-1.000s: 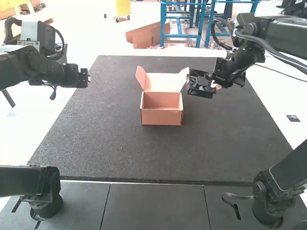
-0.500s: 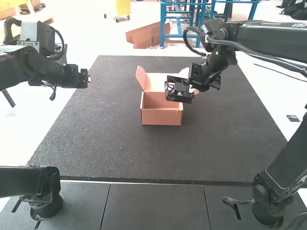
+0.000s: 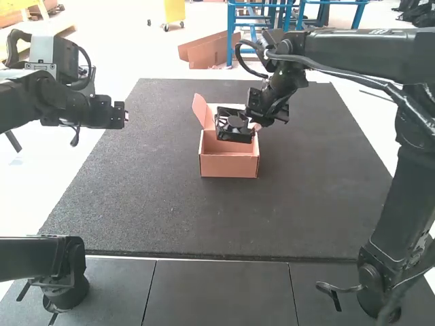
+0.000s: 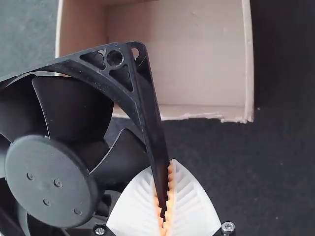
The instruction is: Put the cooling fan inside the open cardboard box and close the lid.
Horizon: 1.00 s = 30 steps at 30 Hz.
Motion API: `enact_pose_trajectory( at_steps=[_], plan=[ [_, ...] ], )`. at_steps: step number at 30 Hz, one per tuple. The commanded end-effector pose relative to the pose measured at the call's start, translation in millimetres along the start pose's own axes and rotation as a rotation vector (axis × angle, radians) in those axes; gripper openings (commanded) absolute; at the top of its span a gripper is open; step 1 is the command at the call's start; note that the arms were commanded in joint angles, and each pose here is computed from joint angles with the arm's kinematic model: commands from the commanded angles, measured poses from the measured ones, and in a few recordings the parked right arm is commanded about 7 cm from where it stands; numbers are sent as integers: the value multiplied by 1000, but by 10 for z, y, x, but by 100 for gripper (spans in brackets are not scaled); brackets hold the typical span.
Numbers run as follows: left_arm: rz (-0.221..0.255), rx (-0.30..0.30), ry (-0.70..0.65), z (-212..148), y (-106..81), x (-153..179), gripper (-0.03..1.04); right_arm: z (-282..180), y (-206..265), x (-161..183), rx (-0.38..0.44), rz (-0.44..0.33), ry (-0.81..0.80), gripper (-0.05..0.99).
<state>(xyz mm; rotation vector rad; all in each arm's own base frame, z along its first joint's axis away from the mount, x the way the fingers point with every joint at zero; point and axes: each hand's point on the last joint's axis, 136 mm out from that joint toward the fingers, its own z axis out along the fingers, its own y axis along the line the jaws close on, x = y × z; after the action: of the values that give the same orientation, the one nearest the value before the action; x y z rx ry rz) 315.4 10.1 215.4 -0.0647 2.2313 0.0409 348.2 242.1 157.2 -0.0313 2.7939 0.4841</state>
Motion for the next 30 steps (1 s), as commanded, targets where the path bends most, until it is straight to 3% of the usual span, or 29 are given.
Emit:
enact_pose_trajectory(
  at_steps=[1, 14, 30],
  plan=[
    [1, 16, -27, -54, -28, -63, 97, 10, 129, -104, -13, -10, -25, 0],
    [-8, 16, -30, -71, -28, -86, 97, 393, 171, -379, 45, -23, -34, 0],
    [-14, 16, -33, -92, -28, -108, 97, 792, 34, -486, 122, -31, -13, 0]
  ],
)
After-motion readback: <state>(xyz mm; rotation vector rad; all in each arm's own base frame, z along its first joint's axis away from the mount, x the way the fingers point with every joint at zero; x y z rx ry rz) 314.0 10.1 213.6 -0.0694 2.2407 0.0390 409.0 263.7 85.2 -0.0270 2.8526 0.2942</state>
